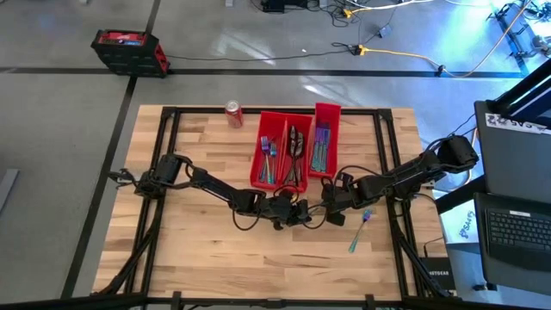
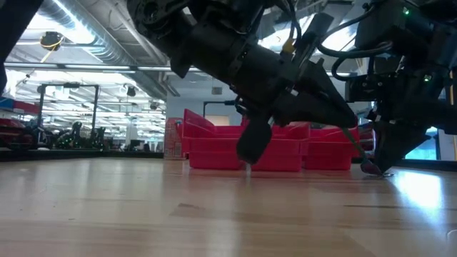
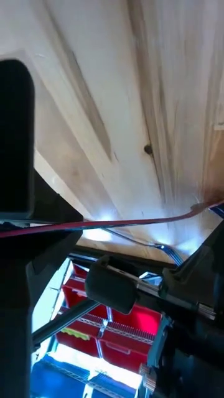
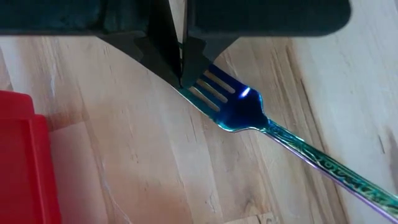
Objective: Sort silverware
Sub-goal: Put the purple fork into the left red bin
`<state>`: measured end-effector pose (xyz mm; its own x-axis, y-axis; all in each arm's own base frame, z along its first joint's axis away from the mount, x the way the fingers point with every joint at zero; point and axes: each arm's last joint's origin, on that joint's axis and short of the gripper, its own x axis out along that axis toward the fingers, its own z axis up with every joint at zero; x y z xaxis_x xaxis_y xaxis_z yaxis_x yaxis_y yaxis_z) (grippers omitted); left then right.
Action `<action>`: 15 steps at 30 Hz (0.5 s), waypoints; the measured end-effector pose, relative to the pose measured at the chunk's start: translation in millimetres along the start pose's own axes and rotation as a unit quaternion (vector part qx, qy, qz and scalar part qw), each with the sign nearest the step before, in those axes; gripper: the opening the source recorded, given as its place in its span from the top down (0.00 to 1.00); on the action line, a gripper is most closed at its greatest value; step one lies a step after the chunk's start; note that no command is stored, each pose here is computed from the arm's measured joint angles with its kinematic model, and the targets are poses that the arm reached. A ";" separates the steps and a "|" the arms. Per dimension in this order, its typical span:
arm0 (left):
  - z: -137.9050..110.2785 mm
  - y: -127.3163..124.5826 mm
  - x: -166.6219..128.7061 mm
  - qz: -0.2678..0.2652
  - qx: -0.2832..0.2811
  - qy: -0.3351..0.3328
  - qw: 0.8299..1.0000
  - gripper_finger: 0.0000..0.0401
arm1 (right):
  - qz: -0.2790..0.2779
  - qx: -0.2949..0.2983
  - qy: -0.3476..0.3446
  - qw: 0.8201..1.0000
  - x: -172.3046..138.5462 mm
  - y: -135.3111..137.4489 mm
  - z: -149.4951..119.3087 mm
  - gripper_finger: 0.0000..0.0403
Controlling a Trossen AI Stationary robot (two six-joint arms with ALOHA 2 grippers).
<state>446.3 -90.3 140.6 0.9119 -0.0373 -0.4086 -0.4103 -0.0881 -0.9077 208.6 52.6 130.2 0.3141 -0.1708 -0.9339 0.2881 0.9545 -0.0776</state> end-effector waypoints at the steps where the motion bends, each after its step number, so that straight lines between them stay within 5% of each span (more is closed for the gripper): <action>1: 0.1 0.2 0.0 0.000 0.000 -0.001 1.000 1.00 | 0.000 0.000 0.000 1.000 0.0 0.0 0.0 1.00; 15: 1.4 0.1 0.1 0.001 -0.010 -0.004 1.000 1.00 | 0.004 -0.005 0.003 1.000 0.0 0.2 -0.2 1.00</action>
<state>446.4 -88.8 140.4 0.9114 -0.0286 -0.4105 -0.4111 -0.1084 -0.9051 208.5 52.9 130.1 0.3110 -0.1617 -0.9365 0.2774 0.9580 -0.0733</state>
